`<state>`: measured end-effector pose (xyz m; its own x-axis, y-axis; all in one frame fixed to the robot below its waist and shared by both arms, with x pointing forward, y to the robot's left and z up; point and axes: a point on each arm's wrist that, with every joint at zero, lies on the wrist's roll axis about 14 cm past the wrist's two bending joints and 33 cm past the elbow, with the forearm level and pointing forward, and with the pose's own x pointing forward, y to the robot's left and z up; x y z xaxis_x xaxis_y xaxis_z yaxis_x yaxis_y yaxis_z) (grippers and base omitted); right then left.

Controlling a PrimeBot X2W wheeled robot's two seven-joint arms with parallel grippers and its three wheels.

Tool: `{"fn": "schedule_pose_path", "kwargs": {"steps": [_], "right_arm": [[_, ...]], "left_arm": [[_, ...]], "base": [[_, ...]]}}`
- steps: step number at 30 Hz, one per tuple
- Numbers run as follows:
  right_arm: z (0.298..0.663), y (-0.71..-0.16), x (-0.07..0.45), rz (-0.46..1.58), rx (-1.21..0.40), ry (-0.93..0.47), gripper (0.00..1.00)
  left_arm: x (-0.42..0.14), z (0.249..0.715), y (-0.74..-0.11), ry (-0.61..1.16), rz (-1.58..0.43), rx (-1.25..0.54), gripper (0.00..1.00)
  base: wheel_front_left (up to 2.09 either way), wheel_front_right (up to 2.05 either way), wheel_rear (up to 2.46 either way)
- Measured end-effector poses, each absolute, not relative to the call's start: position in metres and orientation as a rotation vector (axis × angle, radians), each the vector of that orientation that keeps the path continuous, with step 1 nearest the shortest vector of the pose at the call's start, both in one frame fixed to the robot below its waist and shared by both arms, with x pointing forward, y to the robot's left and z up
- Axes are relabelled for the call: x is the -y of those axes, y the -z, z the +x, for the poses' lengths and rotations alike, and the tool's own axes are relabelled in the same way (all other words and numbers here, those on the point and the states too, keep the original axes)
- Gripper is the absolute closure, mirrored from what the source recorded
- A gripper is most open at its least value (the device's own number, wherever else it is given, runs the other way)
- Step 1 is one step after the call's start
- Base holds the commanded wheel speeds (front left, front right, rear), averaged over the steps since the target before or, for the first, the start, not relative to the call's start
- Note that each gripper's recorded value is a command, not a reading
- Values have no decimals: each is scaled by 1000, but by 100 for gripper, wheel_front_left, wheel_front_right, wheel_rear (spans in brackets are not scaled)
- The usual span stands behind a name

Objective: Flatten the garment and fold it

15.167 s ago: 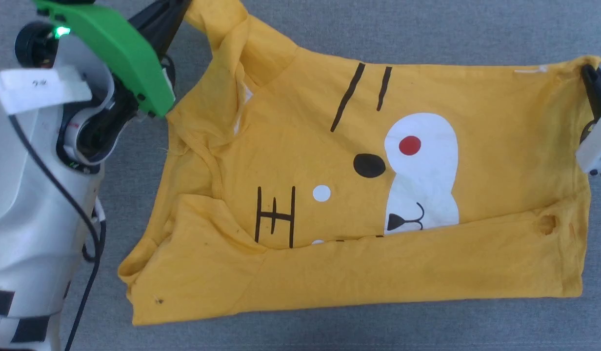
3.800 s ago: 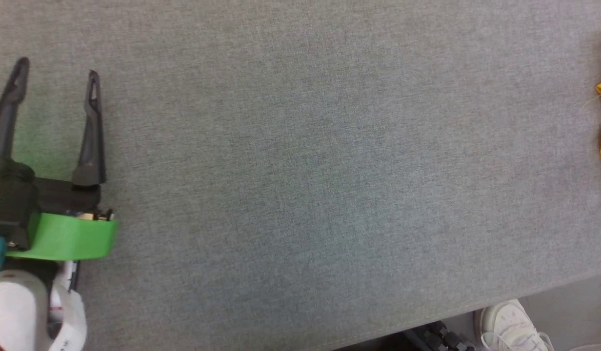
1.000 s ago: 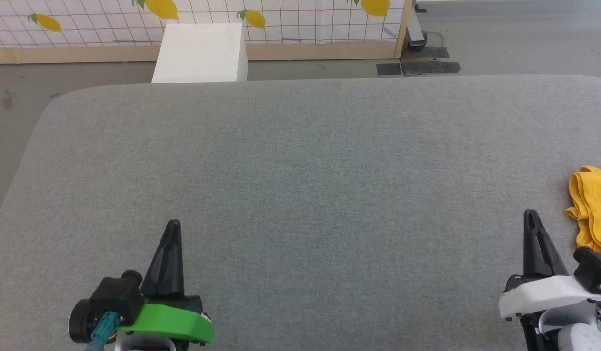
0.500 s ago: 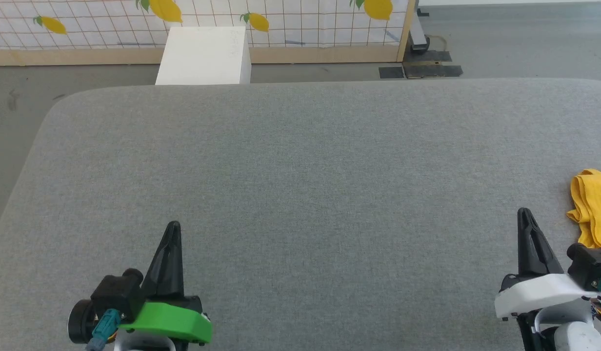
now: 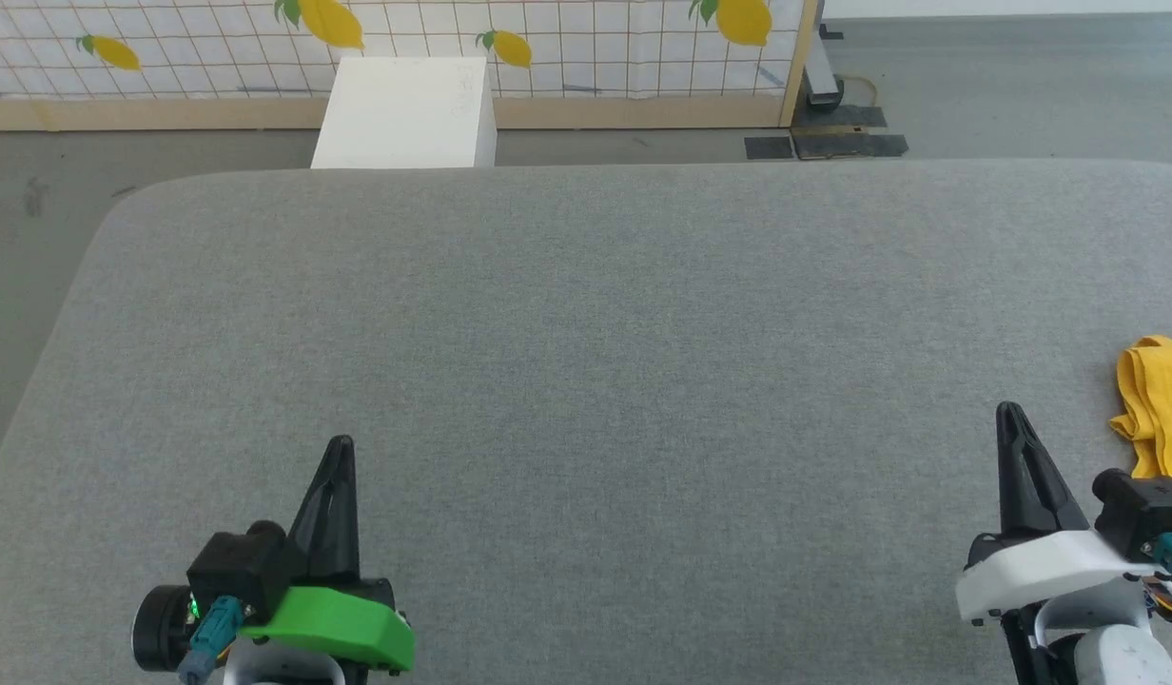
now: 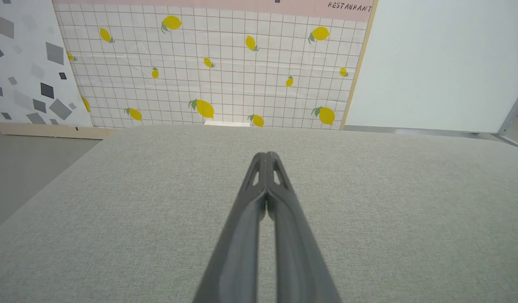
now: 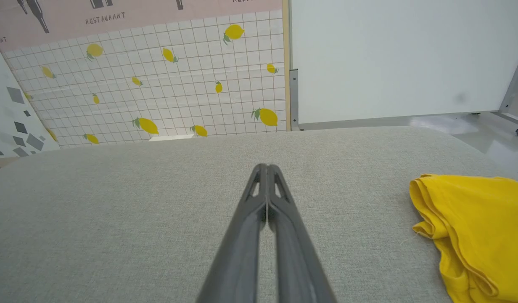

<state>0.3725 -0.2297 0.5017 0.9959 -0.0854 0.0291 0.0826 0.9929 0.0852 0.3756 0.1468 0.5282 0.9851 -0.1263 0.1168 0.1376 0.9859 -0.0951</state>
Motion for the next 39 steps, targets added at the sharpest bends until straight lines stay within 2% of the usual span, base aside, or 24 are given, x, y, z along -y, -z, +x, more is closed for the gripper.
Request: {"fn": "schedule_pose_path", "kwargs": {"steps": [39], "right_arm": [[376, -514, 200, 31, 19, -12, 100]], "left_arm": [[-159, 372, -524, 84, -35, 56, 100]], "base": [[0, 0, 0]]}}
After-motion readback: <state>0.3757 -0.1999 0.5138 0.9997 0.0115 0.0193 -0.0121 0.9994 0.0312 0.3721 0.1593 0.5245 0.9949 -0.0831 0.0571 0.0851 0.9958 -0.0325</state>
